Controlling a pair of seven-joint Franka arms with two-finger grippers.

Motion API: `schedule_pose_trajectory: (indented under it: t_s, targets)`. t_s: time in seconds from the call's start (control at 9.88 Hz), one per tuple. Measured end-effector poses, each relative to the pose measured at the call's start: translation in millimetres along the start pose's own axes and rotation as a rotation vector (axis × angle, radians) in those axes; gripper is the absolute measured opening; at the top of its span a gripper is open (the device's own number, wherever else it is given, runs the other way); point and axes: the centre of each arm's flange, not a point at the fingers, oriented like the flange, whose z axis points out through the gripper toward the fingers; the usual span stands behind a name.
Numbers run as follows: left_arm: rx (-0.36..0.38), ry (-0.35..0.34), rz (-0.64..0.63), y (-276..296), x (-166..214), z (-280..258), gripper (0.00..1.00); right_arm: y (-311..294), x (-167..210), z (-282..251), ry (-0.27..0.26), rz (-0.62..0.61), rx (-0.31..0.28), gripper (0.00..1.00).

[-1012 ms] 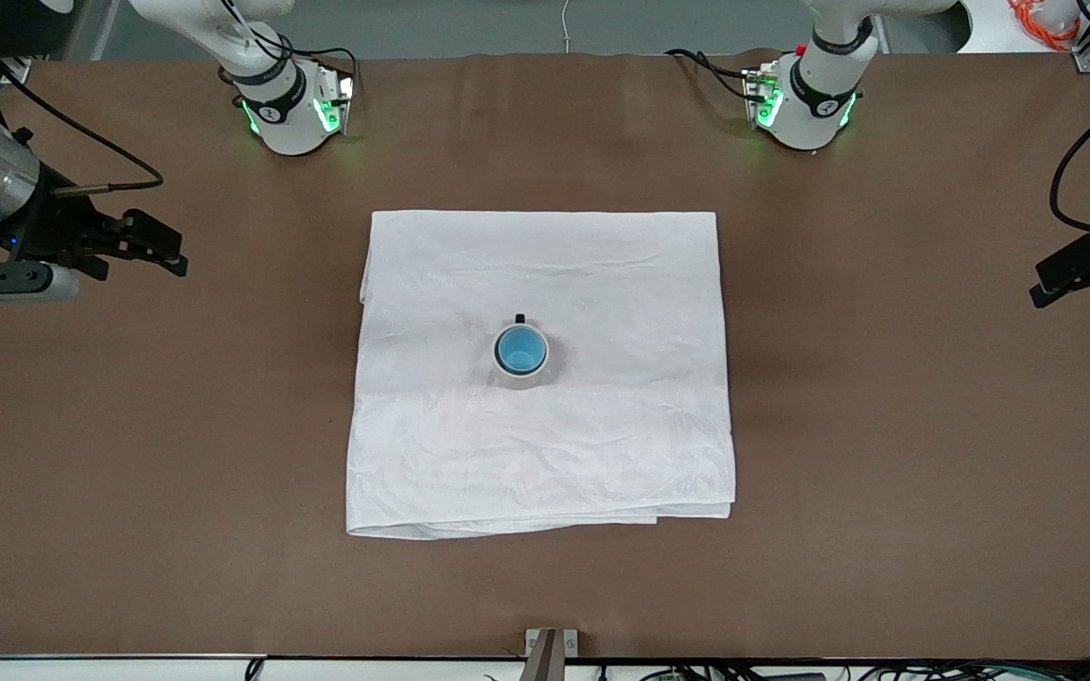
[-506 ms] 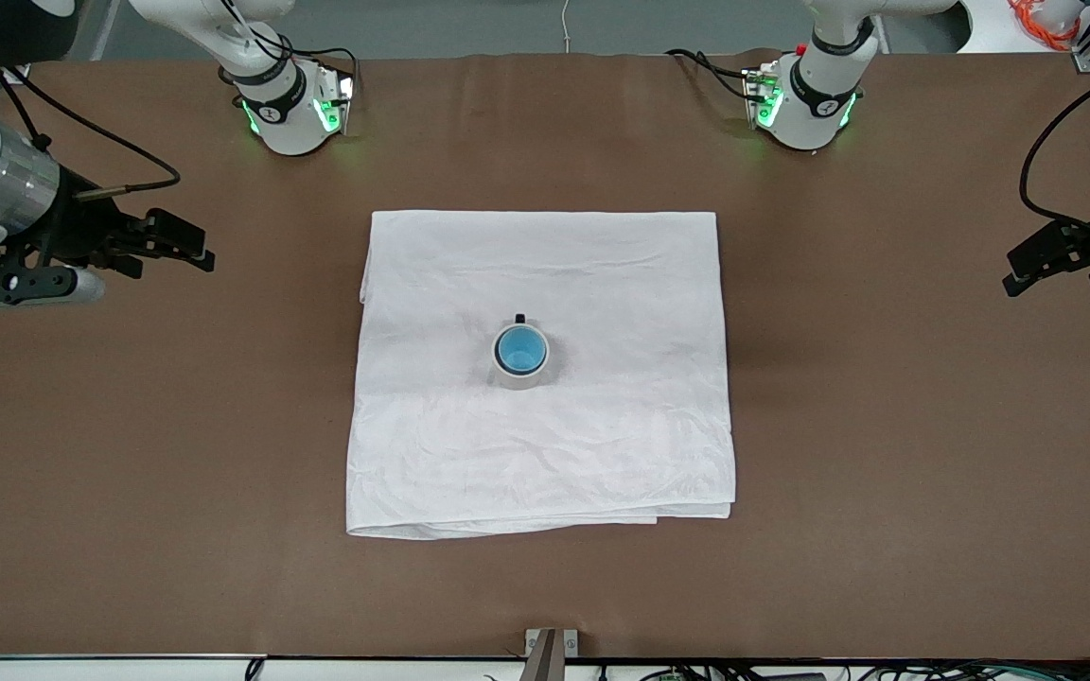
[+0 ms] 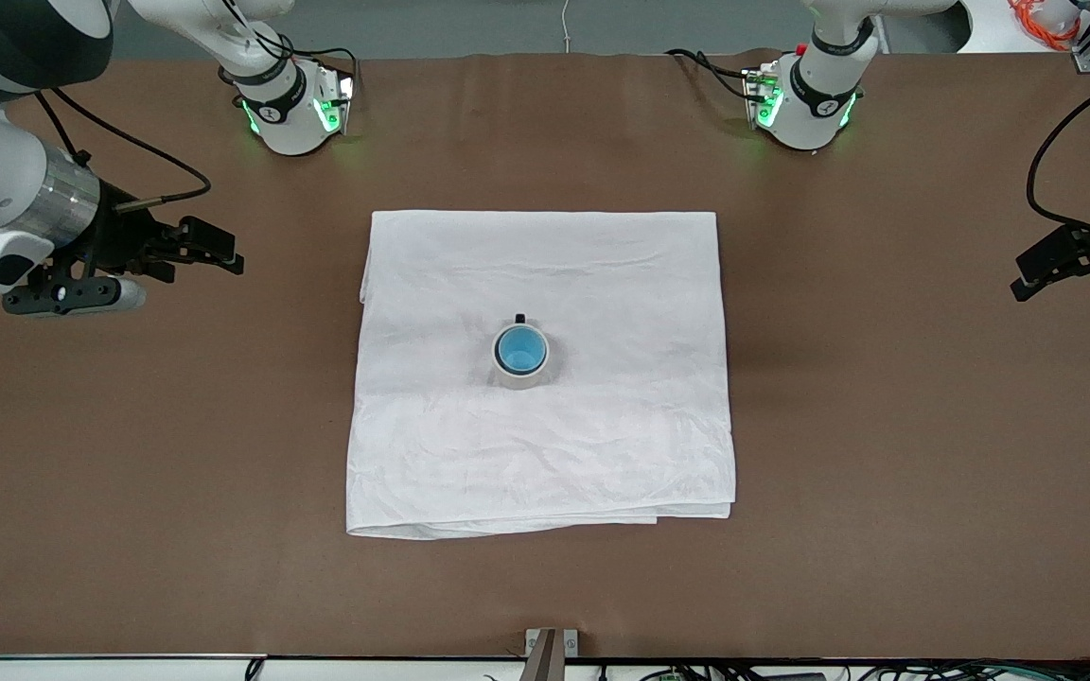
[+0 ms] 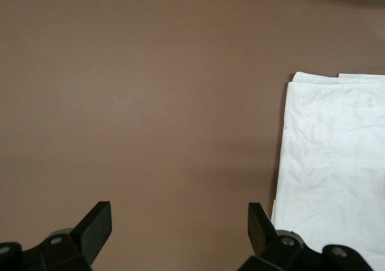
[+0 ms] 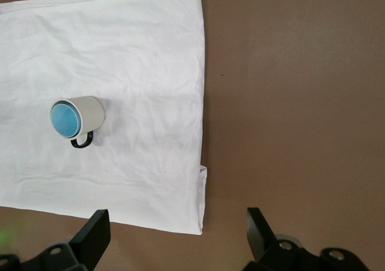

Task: Place blue cup into white mug on cloth

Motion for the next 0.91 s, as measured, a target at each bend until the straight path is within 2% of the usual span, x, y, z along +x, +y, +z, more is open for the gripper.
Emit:
schedule_pose_trajectory:
  t_s: [0.2, 0.3, 0.91]
  targets:
    - [0.001, -0.020, -0.001, 0, -2, 1, 1.00, 12, -5, -22, 0.042, 0.002, -0.113, 1.00]
    - [0.002, -0.040, -0.003, -1, -4, 3, 1.00, 18, -9, -37, 0.057, 0.011, -0.137, 1.00]
    - [0.001, -0.049, 0.008, 6, -6, 3, 1.00, 59, -11, -62, 0.089, 0.011, -0.156, 1.00]
